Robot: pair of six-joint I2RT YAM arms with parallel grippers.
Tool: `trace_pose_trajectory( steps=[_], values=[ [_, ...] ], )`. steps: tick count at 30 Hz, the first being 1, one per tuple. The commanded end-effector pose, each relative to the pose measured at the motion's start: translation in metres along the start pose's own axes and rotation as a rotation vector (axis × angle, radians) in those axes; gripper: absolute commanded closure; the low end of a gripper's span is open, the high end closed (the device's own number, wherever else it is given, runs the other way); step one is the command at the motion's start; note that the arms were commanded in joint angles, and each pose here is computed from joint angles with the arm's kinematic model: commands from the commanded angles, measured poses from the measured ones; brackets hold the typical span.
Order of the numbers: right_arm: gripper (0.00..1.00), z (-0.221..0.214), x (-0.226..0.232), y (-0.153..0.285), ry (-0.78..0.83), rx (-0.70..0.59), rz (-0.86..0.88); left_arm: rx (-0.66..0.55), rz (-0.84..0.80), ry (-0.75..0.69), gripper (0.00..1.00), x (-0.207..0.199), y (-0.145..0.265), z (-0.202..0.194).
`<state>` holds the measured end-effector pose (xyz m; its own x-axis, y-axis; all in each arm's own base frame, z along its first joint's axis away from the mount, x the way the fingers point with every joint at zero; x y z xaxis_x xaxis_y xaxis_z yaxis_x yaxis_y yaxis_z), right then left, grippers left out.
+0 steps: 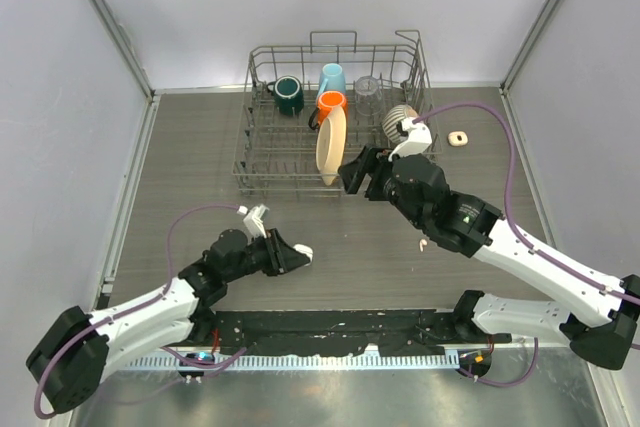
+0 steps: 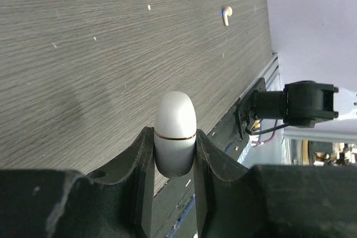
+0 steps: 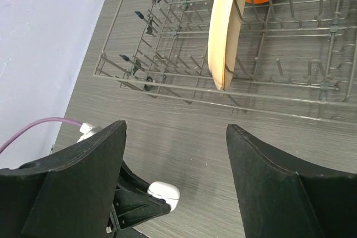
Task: Insert the wireless bluetooth earbuds into the charging case
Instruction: Place the charging case at the center of the board.
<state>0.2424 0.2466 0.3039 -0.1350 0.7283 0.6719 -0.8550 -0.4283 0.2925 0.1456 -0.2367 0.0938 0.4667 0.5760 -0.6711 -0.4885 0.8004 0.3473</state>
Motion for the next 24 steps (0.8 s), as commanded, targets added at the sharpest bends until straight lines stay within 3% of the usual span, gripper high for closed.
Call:
trace_pose_trajectory(
  steps=[1, 8, 16, 24],
  values=[
    [0.22, 0.019, 0.003, 0.007, -0.048, -0.079, 0.012, -0.067, 0.023, 0.074, 1.00, 0.001, -0.006, 0.014],
    [0.22, 0.018, -0.001, 0.007, -0.049, -0.081, 0.004, -0.046, 0.152, 0.185, 0.96, 0.026, -0.014, 0.004],
    [0.22, 0.020, -0.004, 0.006, -0.042, -0.088, -0.004, -0.009, 0.199, 0.204, 0.89, 0.035, -0.029, 0.003],
    [0.22, 0.029, -0.012, 0.009, 0.021, -0.115, -0.046, 0.030, 0.199, 0.212, 0.75, 0.035, -0.040, 0.001]
  ],
)
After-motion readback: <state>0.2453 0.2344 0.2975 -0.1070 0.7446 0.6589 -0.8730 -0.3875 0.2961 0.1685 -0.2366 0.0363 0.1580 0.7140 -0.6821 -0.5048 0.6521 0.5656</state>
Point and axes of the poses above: each gripper's point midway between its finger pads, its own y axis back along the fingers, its own x axis along the line the jaws close on, z = x × y, the point moved 1 cm from there along y, back along the fingers, and after that the axes turned 14 degrees about -y, right-handed, at the moved point
